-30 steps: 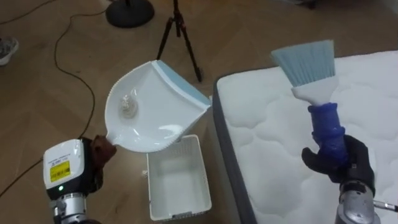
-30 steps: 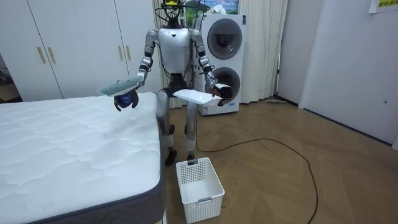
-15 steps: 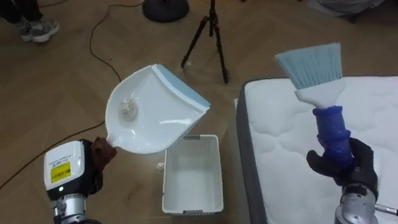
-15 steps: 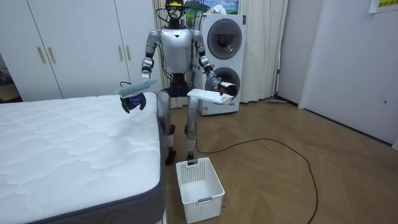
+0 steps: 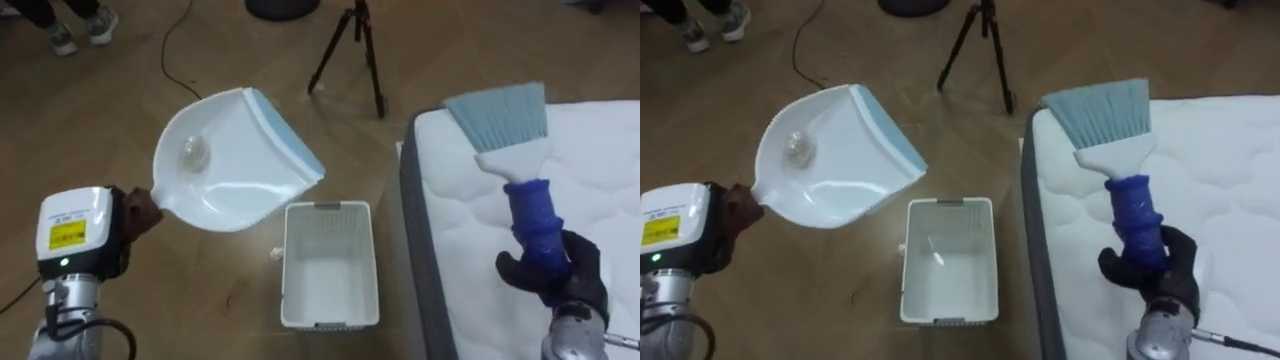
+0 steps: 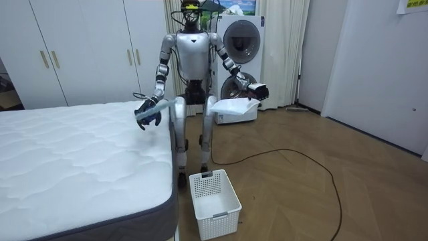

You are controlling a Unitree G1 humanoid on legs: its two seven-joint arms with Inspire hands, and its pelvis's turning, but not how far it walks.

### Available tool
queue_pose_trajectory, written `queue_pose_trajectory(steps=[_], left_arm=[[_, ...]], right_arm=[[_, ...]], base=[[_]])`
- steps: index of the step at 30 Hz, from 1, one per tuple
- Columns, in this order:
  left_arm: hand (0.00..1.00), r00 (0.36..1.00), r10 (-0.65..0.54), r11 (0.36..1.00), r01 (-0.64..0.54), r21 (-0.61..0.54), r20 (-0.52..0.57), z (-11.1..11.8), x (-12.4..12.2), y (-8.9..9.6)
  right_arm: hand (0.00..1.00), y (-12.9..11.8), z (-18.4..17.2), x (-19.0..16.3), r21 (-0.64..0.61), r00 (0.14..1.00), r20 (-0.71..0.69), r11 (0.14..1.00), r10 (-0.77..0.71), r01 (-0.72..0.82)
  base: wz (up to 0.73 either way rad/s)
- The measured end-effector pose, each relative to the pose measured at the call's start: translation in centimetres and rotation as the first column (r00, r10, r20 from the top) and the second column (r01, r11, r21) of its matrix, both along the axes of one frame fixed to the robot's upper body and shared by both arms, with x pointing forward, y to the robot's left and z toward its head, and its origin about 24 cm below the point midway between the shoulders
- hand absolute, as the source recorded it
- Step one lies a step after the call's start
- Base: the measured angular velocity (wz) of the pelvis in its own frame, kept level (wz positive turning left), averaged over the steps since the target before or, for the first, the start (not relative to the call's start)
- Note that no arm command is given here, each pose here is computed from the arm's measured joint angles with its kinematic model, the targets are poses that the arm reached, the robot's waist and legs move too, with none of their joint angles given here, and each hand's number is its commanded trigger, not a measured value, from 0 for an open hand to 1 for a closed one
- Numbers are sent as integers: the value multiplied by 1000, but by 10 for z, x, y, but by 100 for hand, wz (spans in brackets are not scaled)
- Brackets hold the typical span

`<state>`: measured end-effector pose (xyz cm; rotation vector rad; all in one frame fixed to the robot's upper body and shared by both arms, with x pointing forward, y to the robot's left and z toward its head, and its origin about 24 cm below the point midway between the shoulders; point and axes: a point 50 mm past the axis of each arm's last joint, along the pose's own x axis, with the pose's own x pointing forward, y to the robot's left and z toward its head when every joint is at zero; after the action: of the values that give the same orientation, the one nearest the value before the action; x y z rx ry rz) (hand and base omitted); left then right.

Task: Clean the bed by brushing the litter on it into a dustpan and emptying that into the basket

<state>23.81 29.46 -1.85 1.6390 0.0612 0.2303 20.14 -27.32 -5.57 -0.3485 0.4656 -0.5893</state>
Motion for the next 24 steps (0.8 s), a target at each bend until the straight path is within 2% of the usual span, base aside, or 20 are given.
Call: queue_pose_trajectory(steps=[4,10,20,24], left_arm=[[100,997,-73,997,73,17,-28,-4,6,-11],[100,996,-79,995,81,57,-48,-3,12,-10],[100,995,-96,981,100,166,-31,8,21,2],[100,992,-118,969,123,216,-35,13,25,4]], right_arm=[[0,-1,16,25,-29,997,73,999,16,-14],[0,10,26,42,-54,988,127,995,86,-80],[0,0,5,29,-122,996,-7,988,91,-92],[0,6,1,28,-135,991,-31,982,129,-132]], base=[[18],[18],[11],[-10]])
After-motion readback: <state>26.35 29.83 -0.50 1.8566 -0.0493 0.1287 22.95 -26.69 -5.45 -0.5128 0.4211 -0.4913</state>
